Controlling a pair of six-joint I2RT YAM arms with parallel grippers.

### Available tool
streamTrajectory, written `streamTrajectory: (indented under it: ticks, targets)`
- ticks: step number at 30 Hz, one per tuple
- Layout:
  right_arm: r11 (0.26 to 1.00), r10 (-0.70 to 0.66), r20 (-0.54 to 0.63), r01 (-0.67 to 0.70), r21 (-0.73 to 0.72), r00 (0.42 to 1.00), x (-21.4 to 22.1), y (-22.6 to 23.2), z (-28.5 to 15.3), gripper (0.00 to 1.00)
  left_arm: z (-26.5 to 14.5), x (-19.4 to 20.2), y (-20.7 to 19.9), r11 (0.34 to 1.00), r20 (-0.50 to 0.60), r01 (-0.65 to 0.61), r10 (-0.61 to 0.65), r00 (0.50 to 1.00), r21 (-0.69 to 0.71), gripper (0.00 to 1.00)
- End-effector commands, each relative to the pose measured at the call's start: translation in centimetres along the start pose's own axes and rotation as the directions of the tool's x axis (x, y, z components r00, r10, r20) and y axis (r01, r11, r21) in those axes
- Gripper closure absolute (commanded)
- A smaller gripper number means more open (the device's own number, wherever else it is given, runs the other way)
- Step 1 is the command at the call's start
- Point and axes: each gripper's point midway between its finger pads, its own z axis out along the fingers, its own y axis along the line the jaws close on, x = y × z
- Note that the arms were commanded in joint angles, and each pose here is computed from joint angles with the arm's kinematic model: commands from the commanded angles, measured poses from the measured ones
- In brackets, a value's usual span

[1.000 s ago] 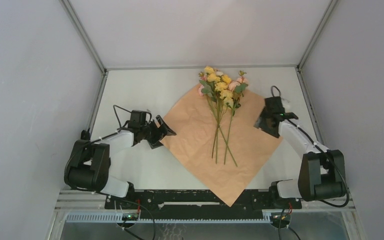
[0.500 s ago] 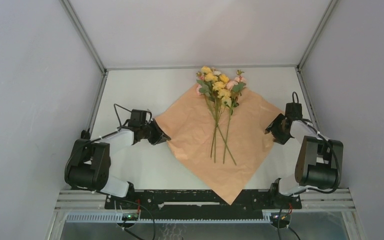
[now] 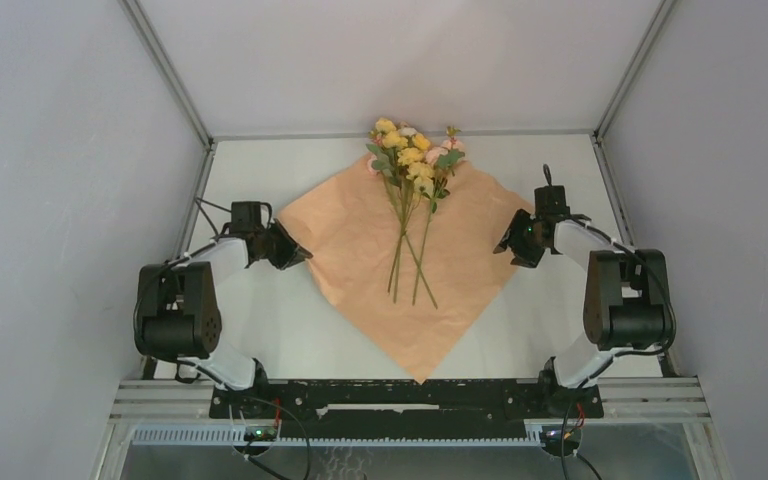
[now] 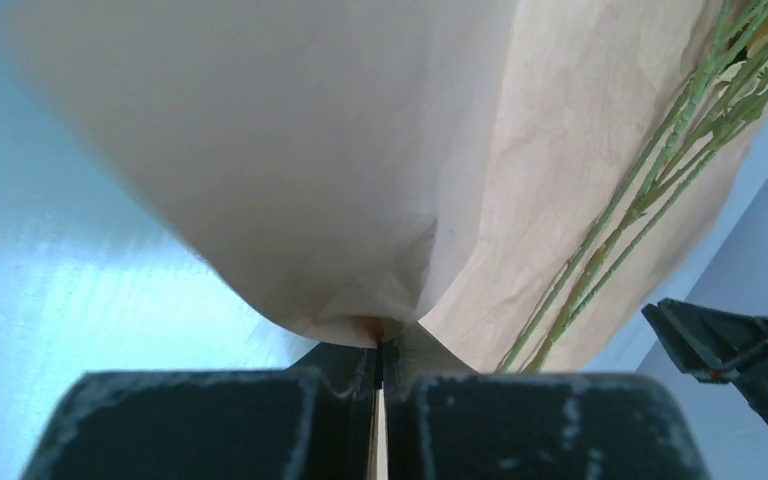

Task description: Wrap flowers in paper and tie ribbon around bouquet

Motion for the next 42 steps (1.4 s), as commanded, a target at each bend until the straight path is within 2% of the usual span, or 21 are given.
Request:
streamTrajectory:
  ticks: [1, 5, 6, 8, 10, 12, 13, 14, 17, 19, 22, 25, 35, 42]
  targets:
    - [0.990, -0.141, 0.066, 0.140, 0.012, 0.988, -0.1, 2.4, -4.4, 0.38, -0.5, -1.9, -0.6, 0.998, 0.029, -0.057, 0.057, 0.998, 0.000, 0.93]
    - [0.965, -0.256, 0.039, 0.253, 0.068, 0.966, 2.6, 2.6, -6.7, 0.38, -2.1, -2.5, -1.2, 0.995, 0.049, -0.103, 0.103, 0.993, -0.011, 0.50]
    - [0.958, -0.281, 0.031, 0.278, 0.078, 0.959, 3.2, 2.8, -7.1, 0.38, -2.8, -3.1, -1.3, 0.991, 0.076, -0.130, 0.133, 0.988, -0.035, 0.45]
    - [0.942, -0.333, 0.025, 0.331, 0.059, 0.943, 4.4, 3.8, -7.5, 0.39, -4.8, -4.8, -1.8, 0.979, 0.150, -0.184, 0.196, 0.969, -0.090, 0.42]
    - [0.922, -0.387, 0.038, 0.387, -0.010, 0.921, 5.4, 6.0, -7.7, 0.42, -7.5, -6.7, -2.9, 0.957, 0.248, -0.251, 0.281, 0.927, -0.148, 0.46]
    - [0.900, -0.426, 0.055, 0.429, -0.079, 0.903, 5.7, 8.6, -7.4, 0.46, -10.3, -7.7, -5.7, 0.898, 0.361, -0.391, 0.440, 0.822, -0.204, 0.57]
    - [0.898, -0.427, 0.059, 0.431, -0.093, 0.902, 5.5, 9.5, -7.1, 0.49, -11.2, -7.6, -7.0, 0.861, 0.393, -0.456, 0.508, 0.766, -0.225, 0.64]
    - [0.896, -0.427, 0.064, 0.431, -0.108, 0.902, 5.2, 10.4, -6.7, 0.53, -11.2, -6.7, -8.5, 0.821, 0.377, -0.528, 0.570, 0.730, -0.220, 0.67]
    - [0.895, -0.416, 0.065, 0.421, -0.146, 0.907, 4.0, 13.1, -5.1, 0.64, -8.2, -2.4, -11.7, 0.769, 0.254, -0.635, 0.631, 0.733, -0.076, 0.78]
    - [0.900, -0.412, 0.041, 0.413, -0.136, 0.910, 3.2, 14.2, -3.1, 0.70, -5.6, -0.3, -12.5, 0.750, 0.172, -0.659, 0.658, 0.733, -0.059, 0.83]
    - [0.906, -0.409, 0.032, 0.410, -0.106, 0.912, 1.6, 15.7, -0.8, 0.76, -1.3, 3.6, -13.8, 0.679, 0.029, -0.733, 0.734, 0.679, -0.024, 0.85]
    - [0.910, -0.409, -0.002, 0.408, -0.081, 0.912, 1.0, 16.2, 1.7, 0.80, 2.9, 6.4, -14.1, 0.645, -0.096, -0.764, 0.761, 0.642, 0.002, 0.87]
    - [0.887, -0.442, -0.096, 0.419, -0.194, 0.892, 4.1, 19.5, 6.8, 0.85, 9.2, 11.9, -15.8, 0.542, -0.172, -0.833, 0.837, 0.520, 0.115, 0.88]
    - [0.875, -0.414, -0.141, 0.350, -0.335, 0.899, 6.0, 21.6, 6.9, 0.85, 11.9, 12.9, -16.5, 0.528, -0.193, -0.833, 0.846, 0.498, 0.165, 0.88]
